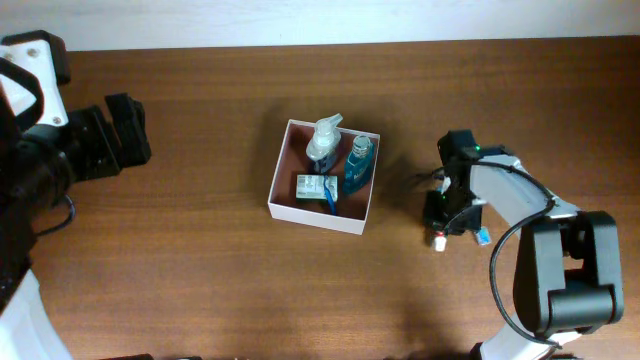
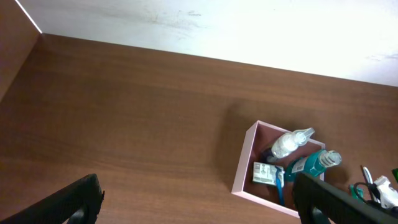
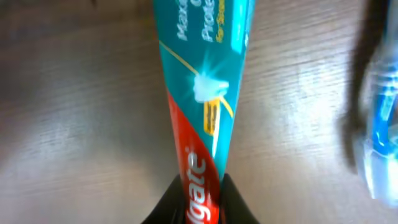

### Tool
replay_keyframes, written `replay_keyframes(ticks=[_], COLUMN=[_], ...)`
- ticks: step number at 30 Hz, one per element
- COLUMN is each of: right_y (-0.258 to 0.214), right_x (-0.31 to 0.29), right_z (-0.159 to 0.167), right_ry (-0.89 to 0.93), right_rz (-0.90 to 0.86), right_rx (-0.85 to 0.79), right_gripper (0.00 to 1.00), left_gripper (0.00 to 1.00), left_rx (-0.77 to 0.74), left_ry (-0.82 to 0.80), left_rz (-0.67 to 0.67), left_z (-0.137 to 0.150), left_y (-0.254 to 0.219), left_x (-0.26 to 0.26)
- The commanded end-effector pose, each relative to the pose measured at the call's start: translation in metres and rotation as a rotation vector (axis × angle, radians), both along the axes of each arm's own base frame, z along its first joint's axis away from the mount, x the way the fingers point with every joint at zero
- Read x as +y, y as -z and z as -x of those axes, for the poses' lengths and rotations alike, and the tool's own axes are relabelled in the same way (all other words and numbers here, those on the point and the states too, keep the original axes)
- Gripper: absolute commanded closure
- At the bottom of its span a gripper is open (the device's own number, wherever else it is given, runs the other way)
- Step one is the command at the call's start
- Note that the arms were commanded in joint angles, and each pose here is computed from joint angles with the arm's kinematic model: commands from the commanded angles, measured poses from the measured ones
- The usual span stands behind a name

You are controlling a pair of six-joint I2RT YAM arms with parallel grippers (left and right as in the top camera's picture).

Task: Pack container
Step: 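Grasp the Colgate toothpaste tube with the right gripper, then lower the toothpaste tube into the box and release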

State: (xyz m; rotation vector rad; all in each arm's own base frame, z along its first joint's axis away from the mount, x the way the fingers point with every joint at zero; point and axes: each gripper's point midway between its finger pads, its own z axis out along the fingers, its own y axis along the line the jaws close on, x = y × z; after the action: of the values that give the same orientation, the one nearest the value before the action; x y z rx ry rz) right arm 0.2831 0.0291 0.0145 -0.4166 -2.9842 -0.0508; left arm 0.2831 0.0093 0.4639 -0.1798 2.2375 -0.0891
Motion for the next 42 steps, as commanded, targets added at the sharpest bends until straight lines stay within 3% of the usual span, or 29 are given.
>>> replay_keyframes(ticks=[1,8,14,19,24,28,32,33,35,36,37,42], right_y=[-0.062,-0.181,-0.236,-0.214,-0.168,-0.128,-0.106,-0.104,-0.106,-0.111,-0.118,-0.181], right_x=[0.013,0.069,0.158,0.191,0.198,0.208,0.21,0.209,0.209,0.209,0.208,0.197], right_z=[-0.029,-0.018,0.026,0.033,-0.003,-0.032,-0.045,-0.046,-0.046,-0.046,-0.045,-0.036], right_ry=[-0.004,-0.182,-0.572,-0.84,-1.099,-1.257,-1.266,-1.264,-1.257,-1.239,-1.222,-1.081], right_rz=[-0.05,-0.127,-0.243,-0.111,0.117,0.17,0.18,0.18,0.179,0.176,0.173,0.148], right_rx=[-0.144,-0.397,-0.599,-0.61,-0.56,-0.512,-0.486,-0.48,-0.483,-0.493,-0.504,-0.585], right_gripper=[0.88,0.88,0.92,0.93,0.94,0.95,0.96,0.94,0.61,0.48,0.41,0.3], left_gripper=[0.01,0.01,0.01,0.01,0.01,0.01,0.01,0.01,0.01,0.01,0.01,0.01], left_rx=[-0.013,-0.013,-0.012,-0.013,-0.013,-0.013,-0.013,-0.013,-0.013,-0.013,-0.013,-0.013], left_ry=[-0.004,-0.004,-0.004,-0.003,-0.004,-0.004,-0.004,-0.004,-0.004,-0.004,-0.004,-0.004], left_rz=[-0.003,-0.003,-0.003,-0.002,-0.003,-0.003,-0.003,-0.003,-0.003,-0.003,-0.003,-0.003], left_z=[0.004,0.004,0.004,0.004,0.004,0.004,0.004,0.004,0.004,0.004,0.004,0.004], left_y=[-0.003,-0.003,-0.003,-0.003,-0.003,-0.003,-0.003,-0.003,-0.003,-0.003,-0.003,-0.003], left_x=[0.001,0.001,0.001,0.001,0.001,0.001,0.001,0.001,0.001,0.001,0.001,0.001])
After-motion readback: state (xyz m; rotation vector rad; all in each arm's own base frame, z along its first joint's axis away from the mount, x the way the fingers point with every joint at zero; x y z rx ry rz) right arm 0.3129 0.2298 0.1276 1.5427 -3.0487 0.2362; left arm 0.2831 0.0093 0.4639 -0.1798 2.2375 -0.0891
